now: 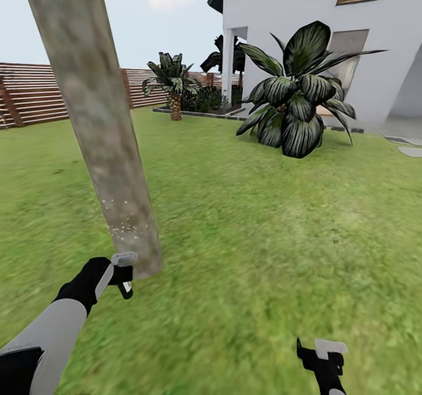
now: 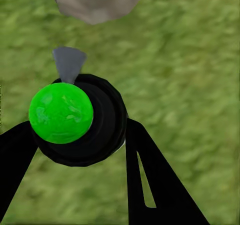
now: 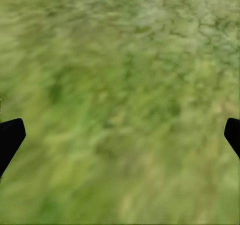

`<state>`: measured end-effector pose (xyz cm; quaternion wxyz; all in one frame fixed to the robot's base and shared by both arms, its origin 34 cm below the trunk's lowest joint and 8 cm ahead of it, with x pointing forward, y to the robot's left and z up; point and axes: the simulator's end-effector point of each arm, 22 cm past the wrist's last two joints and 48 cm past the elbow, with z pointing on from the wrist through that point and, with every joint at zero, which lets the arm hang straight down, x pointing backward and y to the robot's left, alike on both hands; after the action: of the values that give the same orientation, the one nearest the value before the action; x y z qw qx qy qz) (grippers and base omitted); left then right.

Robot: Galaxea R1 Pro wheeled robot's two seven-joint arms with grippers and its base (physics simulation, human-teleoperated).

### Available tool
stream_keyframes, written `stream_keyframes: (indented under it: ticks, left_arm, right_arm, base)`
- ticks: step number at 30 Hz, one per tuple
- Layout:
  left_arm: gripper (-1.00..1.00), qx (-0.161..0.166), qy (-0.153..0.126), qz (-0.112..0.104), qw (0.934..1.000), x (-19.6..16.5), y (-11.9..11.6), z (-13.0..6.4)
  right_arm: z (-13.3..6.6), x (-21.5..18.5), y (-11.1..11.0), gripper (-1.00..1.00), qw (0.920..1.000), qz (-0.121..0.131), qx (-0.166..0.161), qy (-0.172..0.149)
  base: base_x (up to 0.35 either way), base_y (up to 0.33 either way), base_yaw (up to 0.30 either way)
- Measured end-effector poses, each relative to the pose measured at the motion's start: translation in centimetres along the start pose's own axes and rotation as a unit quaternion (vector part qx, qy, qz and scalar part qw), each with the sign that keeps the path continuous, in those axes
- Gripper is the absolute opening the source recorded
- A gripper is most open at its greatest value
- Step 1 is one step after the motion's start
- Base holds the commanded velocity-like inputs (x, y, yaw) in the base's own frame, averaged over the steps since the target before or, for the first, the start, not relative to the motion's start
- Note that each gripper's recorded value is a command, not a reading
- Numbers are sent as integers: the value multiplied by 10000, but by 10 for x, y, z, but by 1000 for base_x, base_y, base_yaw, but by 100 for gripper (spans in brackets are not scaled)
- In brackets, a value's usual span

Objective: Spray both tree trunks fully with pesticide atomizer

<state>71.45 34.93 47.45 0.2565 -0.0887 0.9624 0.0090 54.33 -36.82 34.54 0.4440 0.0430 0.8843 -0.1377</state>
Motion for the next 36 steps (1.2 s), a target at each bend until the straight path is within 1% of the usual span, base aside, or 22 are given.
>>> stream_keyframes:
  ticks: [7,10,11,13,14,16,18,20,21,22,24,25,27,28,29,30,31,32,33,34,35,36]
  left_arm:
    - [-100,63,-15,-2,10000,-1,-5,0]
    - [-100,229,-348,40,9991,-18,-33,-3]
    - [-100,254,-407,60,9988,-24,-38,-4]
    - [-100,283,-525,82,9982,-35,-41,-9]
    - [-100,257,-711,111,9971,-53,-39,-18]
    - [-100,229,-853,120,9960,-68,-35,-28]
    - [-100,172,-782,124,9967,-77,-26,-36]
    - [-100,13,-676,113,9976,-89,13,-47]
    - [-100,122,-633,70,9979,-89,14,-48]
    - [-100,250,-560,33,9981,-94,7,-53]
    - [-100,325,-489,24,9983,-110,-1,-65]
    - [-100,298,-470,17,9984,-117,2,-70]
    - [-100,266,-417,3,9988,-118,7,-73]
    - [-100,205,-385,3,9990,-119,14,-74]
    - [-100,77,-347,-16,9994,-118,31,-75]
    - [-100,84,-319,-12,9995,-116,36,-75]
    - [-100,163,-297,13,9994,-114,34,-74]
    - [-100,190,-263,103,9994,-111,31,-72]
    - [-100,184,-238,183,9994,-109,29,-71]
    - [-100,164,-199,355,9990,-106,24,-70]
    - [-100,131,-183,453,9987,-104,23,-69]
    - [-100,118,-167,483,9986,-103,23,-69]
  right_arm:
    - [0,0,1,100,10000,0,-8,2]
    - [0,0,0,100,10000,1,0,3]
    - [0,0,-1,100,10000,-2,3,3]
    - [0,0,-2,100,10000,-7,10,2]
    - [0,0,-3,100,10000,-10,16,-1]
    - [1,0,-3,100,10000,-13,19,0]
    - [1,0,-4,100,10000,-14,23,-1]
    - [1,0,-4,100,10000,-15,23,0]
    - [1,0,-4,100,10000,-15,23,0]
    - [1,0,-4,100,10000,-14,26,0]
    - [1,0,-4,100,10000,-14,25,-1]
    - [1,0,-4,100,10000,-14,25,-1]
    - [1,0,-4,100,10000,-14,25,0]
    - [1,0,-4,100,10000,-15,24,0]
    - [1,0,-4,100,10000,-15,25,0]
    - [1,0,-4,100,10000,-15,22,1]
    - [1,0,-4,100,10000,-14,23,1]
    - [1,0,-4,100,10000,-14,22,1]
    - [1,0,-4,100,10000,-14,22,1]
    - [1,0,-4,100,10000,-14,21,1]
    - [1,0,-4,100,10000,-14,22,1]
    - [1,0,-4,100,10000,-15,21,1]
  base:
    - [172,-173,251]
    - [11,-13,47]
    - [2,-2,9]
    - [1,-1,4]
    - [0,0,0]
    - [0,0,0]
    - [0,0,0]
    - [0,0,0]
    - [0,0,0]
    - [0,0,0]
    - [0,0,0]
    - [0,0,0]
    - [0,0,0]
    - [0,0,0]
    - [0,0,0]
    - [0,0,0]
    - [0,0,0]
    - [0,0,0]
    - [0,0,0]
    - [0,0,0]
    - [0,-16,0]
    - [28,-123,0]
